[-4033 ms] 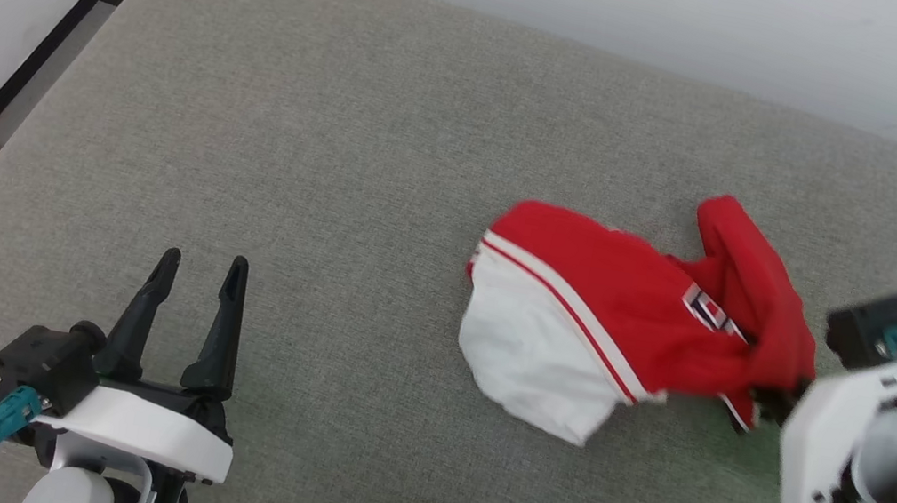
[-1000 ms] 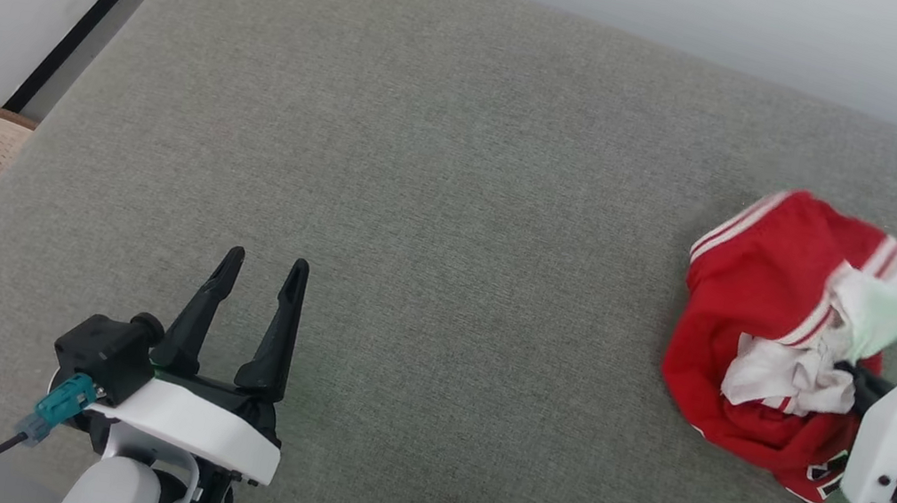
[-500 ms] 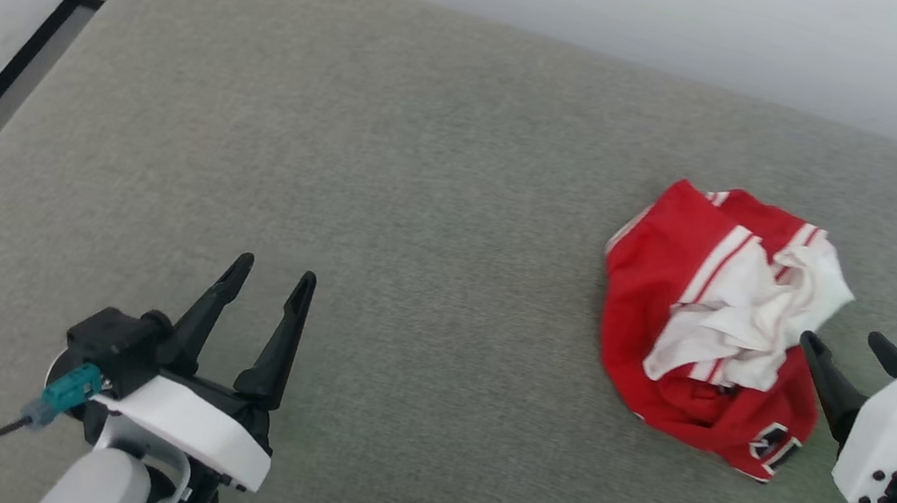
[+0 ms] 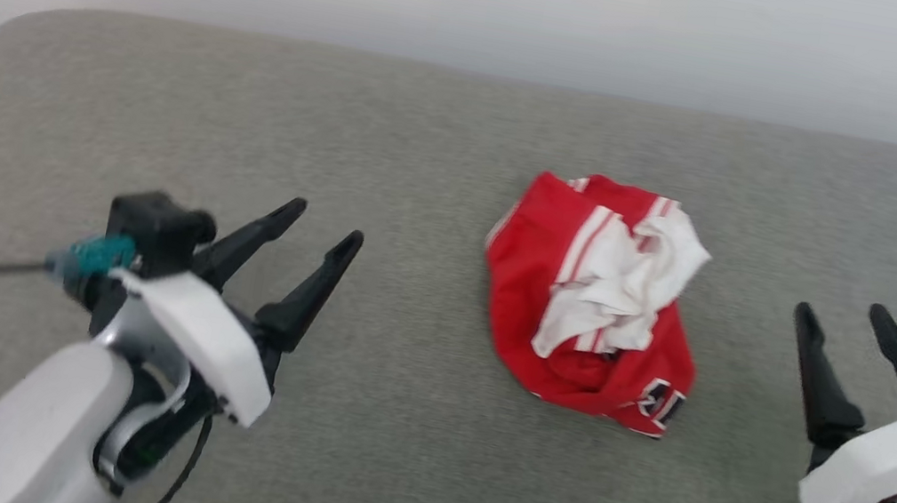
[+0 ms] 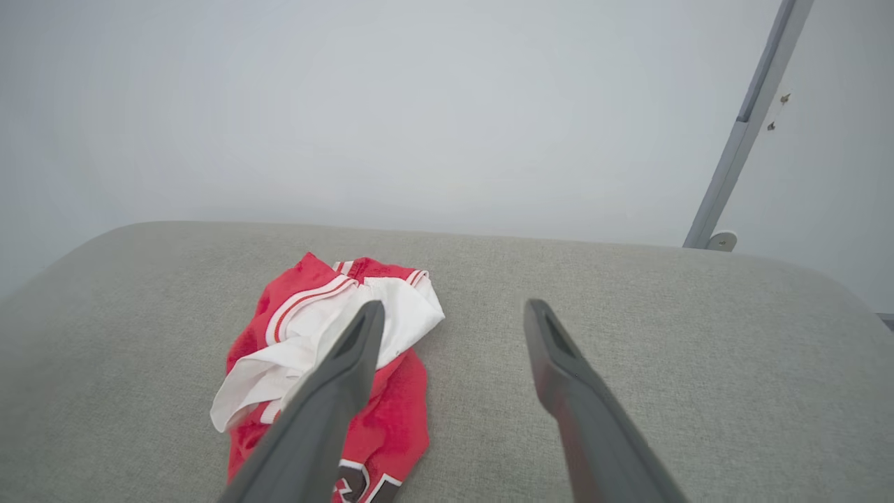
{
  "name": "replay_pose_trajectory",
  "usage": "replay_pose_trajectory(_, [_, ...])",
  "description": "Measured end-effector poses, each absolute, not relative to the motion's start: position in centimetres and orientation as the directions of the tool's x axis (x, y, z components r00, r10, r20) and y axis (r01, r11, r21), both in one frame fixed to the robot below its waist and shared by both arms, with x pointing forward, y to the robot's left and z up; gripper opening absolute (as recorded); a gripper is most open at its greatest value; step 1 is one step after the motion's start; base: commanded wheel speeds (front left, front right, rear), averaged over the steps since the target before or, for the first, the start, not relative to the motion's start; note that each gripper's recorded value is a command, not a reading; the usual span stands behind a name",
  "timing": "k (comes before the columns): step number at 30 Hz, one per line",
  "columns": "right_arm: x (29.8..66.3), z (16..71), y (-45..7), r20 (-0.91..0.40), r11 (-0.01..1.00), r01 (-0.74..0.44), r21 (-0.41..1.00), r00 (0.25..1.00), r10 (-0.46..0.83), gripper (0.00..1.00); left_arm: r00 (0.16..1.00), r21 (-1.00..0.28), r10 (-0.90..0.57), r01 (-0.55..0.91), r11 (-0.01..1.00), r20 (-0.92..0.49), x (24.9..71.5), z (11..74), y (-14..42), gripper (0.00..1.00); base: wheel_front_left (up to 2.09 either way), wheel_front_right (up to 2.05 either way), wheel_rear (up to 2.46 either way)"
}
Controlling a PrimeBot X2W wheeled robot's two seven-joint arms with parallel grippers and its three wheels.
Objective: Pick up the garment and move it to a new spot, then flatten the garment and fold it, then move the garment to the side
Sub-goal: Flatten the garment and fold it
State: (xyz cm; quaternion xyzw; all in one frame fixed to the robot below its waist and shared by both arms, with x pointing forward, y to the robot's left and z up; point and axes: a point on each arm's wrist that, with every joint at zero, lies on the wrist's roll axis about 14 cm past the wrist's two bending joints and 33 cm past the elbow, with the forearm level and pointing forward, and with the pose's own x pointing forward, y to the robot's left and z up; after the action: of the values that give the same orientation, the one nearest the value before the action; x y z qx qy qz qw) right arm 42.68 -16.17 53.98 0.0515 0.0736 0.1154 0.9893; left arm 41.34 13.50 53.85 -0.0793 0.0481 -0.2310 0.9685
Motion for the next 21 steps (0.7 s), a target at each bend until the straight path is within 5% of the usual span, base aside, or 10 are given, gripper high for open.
replay_pose_trajectory(8, [41.0,55.8,-18.9,0.022,0.990,-0.135,0.042,0.991,0.135,1.00,0.776,-0.155,-0.614,0.595,0.789,-0.146,43.5,55.4,8.2,1.00,0.00,0.00,0.00])
replay_pose_trajectory(21, [39.2,54.7,-21.5,0.097,1.000,-0.015,0.006,0.995,0.015,1.00,0.532,-0.128,-0.726,0.762,0.635,-0.435,46.0,52.6,-0.1,1.00,0.00,0.00,0.00])
